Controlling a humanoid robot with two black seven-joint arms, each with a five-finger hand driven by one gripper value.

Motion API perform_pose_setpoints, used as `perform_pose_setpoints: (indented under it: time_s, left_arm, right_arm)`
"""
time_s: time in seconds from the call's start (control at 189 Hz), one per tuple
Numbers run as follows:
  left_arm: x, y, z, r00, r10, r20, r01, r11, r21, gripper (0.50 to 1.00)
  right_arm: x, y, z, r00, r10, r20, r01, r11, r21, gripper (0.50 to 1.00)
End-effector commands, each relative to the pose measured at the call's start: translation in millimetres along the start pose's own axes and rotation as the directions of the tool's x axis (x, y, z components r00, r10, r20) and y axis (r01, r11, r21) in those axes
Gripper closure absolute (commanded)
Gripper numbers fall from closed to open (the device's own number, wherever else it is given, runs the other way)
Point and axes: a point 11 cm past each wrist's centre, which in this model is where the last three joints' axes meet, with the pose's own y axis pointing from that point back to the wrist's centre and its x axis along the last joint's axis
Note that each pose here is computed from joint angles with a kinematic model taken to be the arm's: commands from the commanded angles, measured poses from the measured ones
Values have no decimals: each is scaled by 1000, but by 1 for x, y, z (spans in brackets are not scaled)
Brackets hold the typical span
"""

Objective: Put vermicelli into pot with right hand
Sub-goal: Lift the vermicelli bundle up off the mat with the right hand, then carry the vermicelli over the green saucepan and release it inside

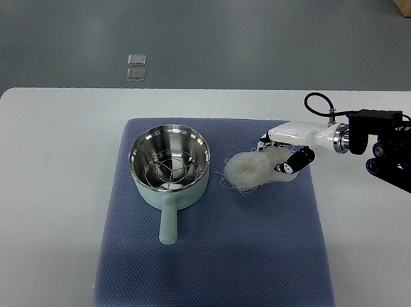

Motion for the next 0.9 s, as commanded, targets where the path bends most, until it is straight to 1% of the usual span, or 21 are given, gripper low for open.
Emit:
perform_pose_setpoints:
  time_s: [0.0,0.19,0.243,0.375,0.608,0.746,0.825,0.894]
  left_arm:
    - [0,0,0,1000,0,0,0,1000,-1,500]
    - [0,0,0,1000,0,0,0,1000,0,500]
    - [0,0,0,1000,0,0,0,1000,0,500]
    - [0,0,0,1000,0,0,0,1000,0,500]
    - [0,0,0,1000,0,0,0,1000,-1,500]
    - [0,0,0,1000,0,0,0,1000,-1,500]
    - [0,0,0,1000,0,0,0,1000,0,500]
    - [0,0,0,1000,0,0,0,1000,0,500]
  right_arm:
    - [7,2,0,1000,22,7,-22,1000,6,985]
    - [26,6,-1,997,67,28,-67,998,11,983]
    - [37,8,-2,996,85,21,-85,996,12,983]
    - [51,15,0,995,102,10,-102,995,3,983]
    - [106,33,-4,984,176,21,-176,984,4,981]
    - [127,36,-13,980,197,8,-197,980,19,981]
    - [145,40,-21,976,218,-2,-218,975,31,981]
    - [153,38,-30,975,224,-6,-223,973,51,981]
